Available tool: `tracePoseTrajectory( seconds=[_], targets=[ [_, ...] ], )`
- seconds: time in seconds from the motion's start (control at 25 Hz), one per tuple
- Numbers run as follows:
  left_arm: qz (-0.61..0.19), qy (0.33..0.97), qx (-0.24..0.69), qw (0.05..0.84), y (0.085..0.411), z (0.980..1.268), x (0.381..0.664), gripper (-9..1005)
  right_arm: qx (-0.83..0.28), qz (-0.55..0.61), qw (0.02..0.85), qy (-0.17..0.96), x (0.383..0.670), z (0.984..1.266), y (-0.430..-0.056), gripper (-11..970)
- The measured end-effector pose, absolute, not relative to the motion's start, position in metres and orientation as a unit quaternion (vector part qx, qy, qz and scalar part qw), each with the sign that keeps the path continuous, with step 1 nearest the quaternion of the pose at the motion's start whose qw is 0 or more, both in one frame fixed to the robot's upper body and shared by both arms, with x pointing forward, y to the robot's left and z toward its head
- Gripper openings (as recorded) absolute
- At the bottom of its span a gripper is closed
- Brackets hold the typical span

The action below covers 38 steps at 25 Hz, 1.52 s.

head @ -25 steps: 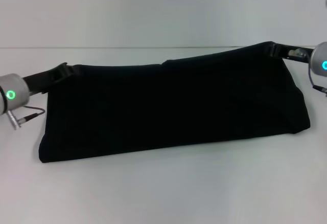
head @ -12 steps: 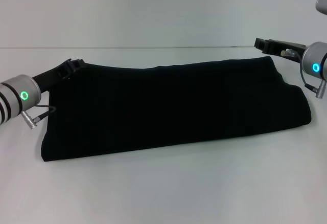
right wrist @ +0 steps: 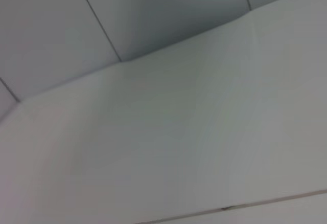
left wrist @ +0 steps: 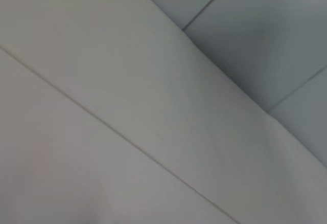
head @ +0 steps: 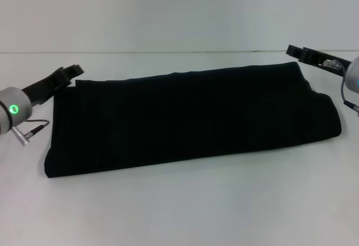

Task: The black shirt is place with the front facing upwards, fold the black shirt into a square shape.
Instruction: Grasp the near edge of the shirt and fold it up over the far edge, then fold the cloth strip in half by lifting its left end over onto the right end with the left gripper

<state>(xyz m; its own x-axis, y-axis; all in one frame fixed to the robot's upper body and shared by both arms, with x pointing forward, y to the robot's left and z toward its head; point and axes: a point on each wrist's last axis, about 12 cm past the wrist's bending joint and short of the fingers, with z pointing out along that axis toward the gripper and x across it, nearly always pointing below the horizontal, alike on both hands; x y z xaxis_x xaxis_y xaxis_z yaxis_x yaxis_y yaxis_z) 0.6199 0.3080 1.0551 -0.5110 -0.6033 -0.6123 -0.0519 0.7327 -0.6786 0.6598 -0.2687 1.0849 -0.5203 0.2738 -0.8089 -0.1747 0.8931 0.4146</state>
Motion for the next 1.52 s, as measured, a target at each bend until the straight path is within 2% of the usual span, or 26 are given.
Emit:
tracePoseTrajectory(
  seconds=[0.12,0.24,0.28,0.48,0.6,0.72,0.92,1.04,1.2,1.52],
  targets=[
    [-0.289,0.814,-0.213,0.455,0.317,1.053,0.618,474,0.014,0.263,0.492,0.83,0.647,1.083,-0.278,428],
    [-0.301,0.802,-0.226,0.464,0.328,1.055,0.613,549,-0.033,0.288,0.506,0.812,0.629,1.08,-0.283,434],
    [-0.313,0.796,-0.224,0.467,0.331,1.057,0.611,573,-0.058,0.296,0.513,0.804,0.622,1.078,-0.284,436],
    [-0.414,0.761,-0.181,0.465,0.34,1.073,0.593,687,-0.229,0.312,0.531,0.754,0.585,1.073,-0.282,611],
    [-0.47,0.749,-0.164,0.438,0.344,1.081,0.58,751,-0.289,0.312,0.539,0.727,0.567,1.068,-0.28,642],
    [-0.499,0.763,-0.161,0.379,0.347,1.079,0.566,815,-0.323,0.31,0.546,0.708,0.556,1.064,-0.279,672],
    [-0.523,0.788,-0.166,0.281,0.35,1.068,0.538,875,-0.352,0.306,0.537,0.702,0.548,1.058,-0.275,723],
    [-0.526,0.791,-0.181,0.257,0.358,1.063,0.523,886,-0.357,0.305,0.534,0.703,0.546,1.053,-0.27,929],
    [-0.505,0.807,-0.202,0.231,0.371,1.058,0.509,886,-0.358,0.296,0.528,0.711,0.547,1.05,-0.267,937],
    [-0.472,0.83,-0.224,0.194,0.388,1.059,0.498,885,-0.36,0.289,0.523,0.717,0.549,1.047,-0.263,937]
  ],
)
